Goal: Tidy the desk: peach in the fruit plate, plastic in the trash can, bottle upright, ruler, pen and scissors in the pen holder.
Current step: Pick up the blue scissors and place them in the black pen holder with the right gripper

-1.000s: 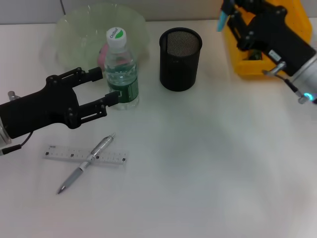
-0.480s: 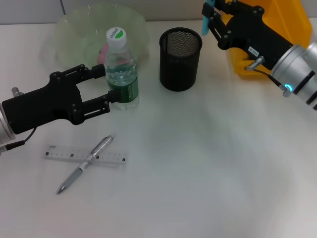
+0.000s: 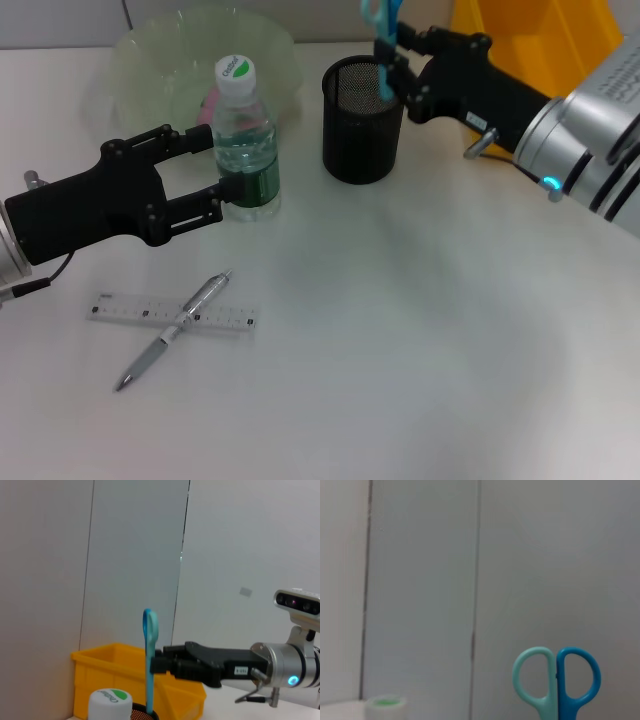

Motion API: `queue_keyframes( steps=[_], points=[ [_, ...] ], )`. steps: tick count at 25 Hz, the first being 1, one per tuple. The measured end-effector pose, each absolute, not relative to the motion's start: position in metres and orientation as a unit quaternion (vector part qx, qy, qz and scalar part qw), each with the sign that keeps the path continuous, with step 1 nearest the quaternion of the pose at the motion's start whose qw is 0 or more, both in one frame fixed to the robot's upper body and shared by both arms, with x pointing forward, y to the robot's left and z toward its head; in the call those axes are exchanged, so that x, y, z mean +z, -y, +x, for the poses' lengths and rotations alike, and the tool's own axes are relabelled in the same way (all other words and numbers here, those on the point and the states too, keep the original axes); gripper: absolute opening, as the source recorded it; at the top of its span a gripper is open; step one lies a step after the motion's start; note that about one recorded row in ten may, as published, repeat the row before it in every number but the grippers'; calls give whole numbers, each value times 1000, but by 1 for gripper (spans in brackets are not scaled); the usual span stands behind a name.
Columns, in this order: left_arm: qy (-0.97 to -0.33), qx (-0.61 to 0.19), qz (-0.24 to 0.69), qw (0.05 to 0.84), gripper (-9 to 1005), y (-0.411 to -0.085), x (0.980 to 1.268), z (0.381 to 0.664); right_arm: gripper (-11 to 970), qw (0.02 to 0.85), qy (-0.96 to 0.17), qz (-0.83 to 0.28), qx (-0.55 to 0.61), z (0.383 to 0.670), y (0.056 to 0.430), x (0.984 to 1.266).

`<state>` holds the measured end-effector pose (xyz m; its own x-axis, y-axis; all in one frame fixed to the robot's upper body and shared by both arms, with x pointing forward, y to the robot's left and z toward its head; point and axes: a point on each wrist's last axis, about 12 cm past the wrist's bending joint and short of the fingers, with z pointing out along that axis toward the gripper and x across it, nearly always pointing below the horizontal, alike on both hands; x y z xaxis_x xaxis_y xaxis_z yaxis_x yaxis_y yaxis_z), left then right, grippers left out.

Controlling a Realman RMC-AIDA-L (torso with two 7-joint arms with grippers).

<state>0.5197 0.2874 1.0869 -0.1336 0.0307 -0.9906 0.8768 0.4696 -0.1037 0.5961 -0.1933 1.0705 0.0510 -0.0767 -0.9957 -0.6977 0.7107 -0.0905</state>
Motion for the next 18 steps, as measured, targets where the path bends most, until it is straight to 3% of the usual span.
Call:
queue_keyframes(
  steps=[18],
  points=[
    [-652, -375, 348, 560, 723, -287, 1087, 522, 225, 637, -673, -309, 215, 600, 191, 1063]
  ],
)
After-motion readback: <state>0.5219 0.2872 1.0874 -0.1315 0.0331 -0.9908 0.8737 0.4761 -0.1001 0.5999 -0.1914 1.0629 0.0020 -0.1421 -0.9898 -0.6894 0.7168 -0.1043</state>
